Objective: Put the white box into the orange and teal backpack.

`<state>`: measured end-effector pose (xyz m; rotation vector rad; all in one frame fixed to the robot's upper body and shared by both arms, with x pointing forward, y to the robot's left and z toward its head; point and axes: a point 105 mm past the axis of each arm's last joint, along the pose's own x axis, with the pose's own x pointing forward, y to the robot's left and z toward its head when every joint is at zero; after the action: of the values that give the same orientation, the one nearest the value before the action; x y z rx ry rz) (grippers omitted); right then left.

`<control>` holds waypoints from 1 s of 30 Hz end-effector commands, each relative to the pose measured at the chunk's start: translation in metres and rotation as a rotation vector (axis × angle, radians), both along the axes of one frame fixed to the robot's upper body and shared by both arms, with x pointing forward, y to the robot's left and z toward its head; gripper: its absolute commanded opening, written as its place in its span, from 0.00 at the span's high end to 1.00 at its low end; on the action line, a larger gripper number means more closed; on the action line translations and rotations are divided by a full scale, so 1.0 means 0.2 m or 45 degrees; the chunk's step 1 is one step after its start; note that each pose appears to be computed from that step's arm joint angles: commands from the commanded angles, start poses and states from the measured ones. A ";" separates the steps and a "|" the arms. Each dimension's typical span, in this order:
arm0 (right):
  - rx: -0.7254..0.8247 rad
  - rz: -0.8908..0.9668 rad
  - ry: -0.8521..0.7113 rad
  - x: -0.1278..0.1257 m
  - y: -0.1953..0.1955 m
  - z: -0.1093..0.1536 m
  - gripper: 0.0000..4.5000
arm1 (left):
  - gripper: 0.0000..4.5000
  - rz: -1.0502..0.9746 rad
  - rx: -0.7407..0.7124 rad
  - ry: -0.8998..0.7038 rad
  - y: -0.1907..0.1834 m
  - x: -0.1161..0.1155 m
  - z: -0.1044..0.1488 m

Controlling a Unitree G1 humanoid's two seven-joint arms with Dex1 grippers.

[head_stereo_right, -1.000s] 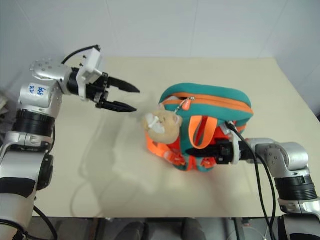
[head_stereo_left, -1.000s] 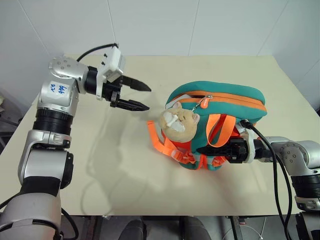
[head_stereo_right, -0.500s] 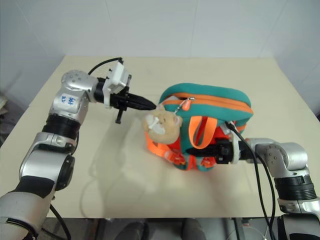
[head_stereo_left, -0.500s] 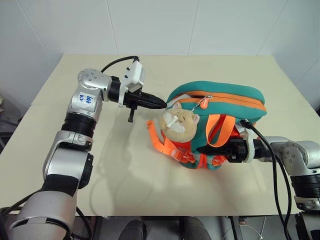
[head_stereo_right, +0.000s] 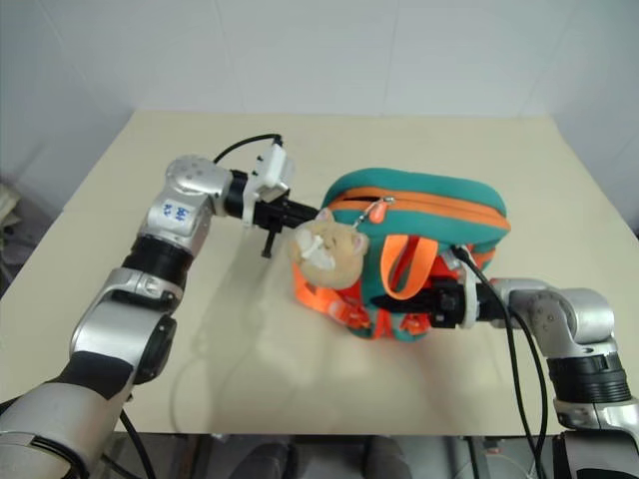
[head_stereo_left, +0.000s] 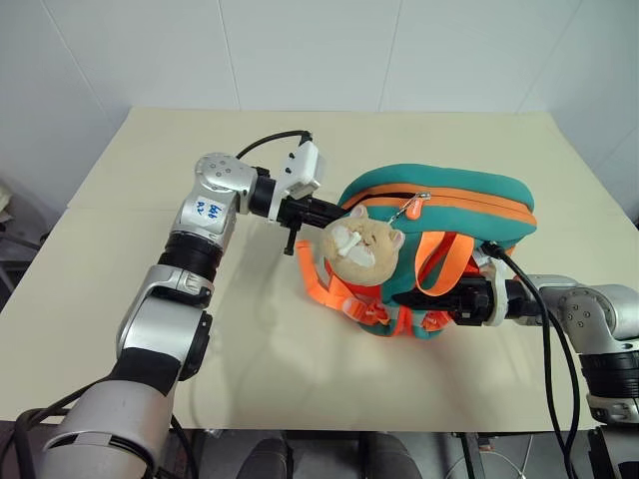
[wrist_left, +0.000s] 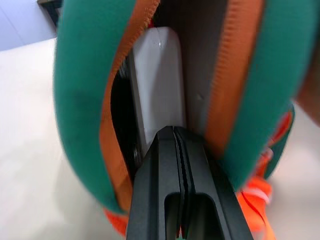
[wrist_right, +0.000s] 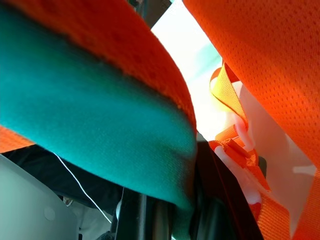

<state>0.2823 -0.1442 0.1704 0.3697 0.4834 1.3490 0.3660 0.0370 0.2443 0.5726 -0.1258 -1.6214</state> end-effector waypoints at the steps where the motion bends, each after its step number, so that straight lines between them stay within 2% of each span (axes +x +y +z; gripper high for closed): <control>1: 0.017 0.010 -0.027 -0.02 0.01 0.03 0.88 | 0.99 -0.017 -0.011 -0.003 -0.05 0.00 -0.02; 6: 0.018 0.000 -0.024 -0.03 0.01 0.03 0.88 | 0.99 -0.046 -0.087 0.012 0.00 -0.03 0.08; 9: 0.017 -0.010 -0.024 -0.03 0.00 0.03 0.88 | 0.86 -0.023 -0.112 -0.031 0.09 -0.05 0.18; 13: 0.019 -0.015 -0.022 -0.02 0.00 0.02 0.88 | 0.61 0.018 -0.119 -0.087 0.22 -0.10 0.27; 17: 0.022 -0.013 -0.022 -0.01 0.01 0.02 0.88 | 0.34 0.047 -0.089 -0.035 0.34 -0.19 0.31; 22: 0.023 -0.002 -0.023 0.01 0.02 0.01 0.88 | 0.01 0.020 -0.123 0.044 0.35 -0.32 0.31; 30: 0.018 0.021 -0.024 0.01 0.03 0.01 0.88 | 0.01 -0.060 -0.182 0.098 0.24 -0.45 0.27</control>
<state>0.2855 -0.1411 0.1699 0.3744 0.4769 1.3500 0.2849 0.0868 0.2915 0.3978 -0.1581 -1.6449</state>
